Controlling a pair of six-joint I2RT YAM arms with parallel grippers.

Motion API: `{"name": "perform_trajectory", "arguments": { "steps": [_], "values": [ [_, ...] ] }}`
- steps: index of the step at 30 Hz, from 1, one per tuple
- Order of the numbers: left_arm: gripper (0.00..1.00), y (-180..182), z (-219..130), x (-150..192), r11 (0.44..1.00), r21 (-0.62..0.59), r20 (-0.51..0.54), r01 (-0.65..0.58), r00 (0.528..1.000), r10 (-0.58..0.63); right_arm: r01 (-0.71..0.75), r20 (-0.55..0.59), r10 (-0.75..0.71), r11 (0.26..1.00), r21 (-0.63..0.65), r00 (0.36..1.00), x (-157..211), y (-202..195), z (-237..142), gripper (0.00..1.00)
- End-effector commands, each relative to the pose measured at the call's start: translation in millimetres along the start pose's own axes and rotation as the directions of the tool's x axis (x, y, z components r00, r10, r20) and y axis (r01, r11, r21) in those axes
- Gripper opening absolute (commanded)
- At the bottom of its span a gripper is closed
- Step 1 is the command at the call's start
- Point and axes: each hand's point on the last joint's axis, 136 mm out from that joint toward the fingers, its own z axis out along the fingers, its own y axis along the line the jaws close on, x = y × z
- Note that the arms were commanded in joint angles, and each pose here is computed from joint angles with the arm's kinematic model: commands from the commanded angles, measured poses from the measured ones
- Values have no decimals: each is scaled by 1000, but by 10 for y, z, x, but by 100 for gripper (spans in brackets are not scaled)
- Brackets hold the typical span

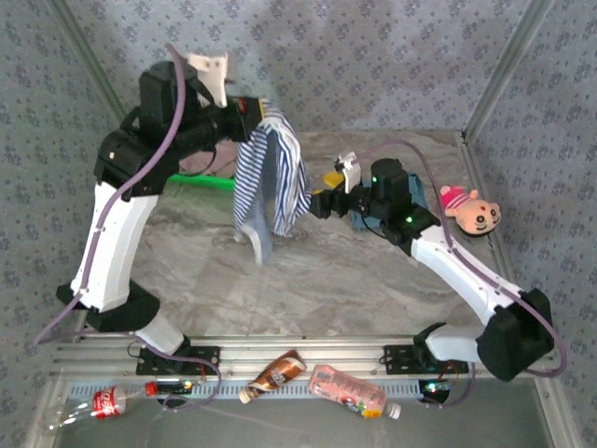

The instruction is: Fold and stack the tank tops

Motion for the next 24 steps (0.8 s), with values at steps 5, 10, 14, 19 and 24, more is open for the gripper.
{"name": "perform_trajectory", "arguments": {
  "steps": [5,10,14,19,24],
  "values": [
    [0,947,841,1400,917,-183,-91,354,923,-374,82,-148,-69,993,81,987,631,42,-404,84],
    [1,1605,1075,2292,846,-345,-151,406,866,-477,99,-258,-75,992,79,963,1142,126,-449,82],
    [8,1972,1157,2640,817,-448,-198,363,851,-486,175,-355,-150,984,39,923,1532,252,-288,82],
    [11,2227,1163,2819,803,-538,-287,256,840,-461,275,-429,-239,961,24,871,1900,254,-9,80],
    [30,2387,1014,2919,770,-619,-369,153,809,-457,389,-463,-336,921,21,820,2111,161,242,76]
  ]
}}
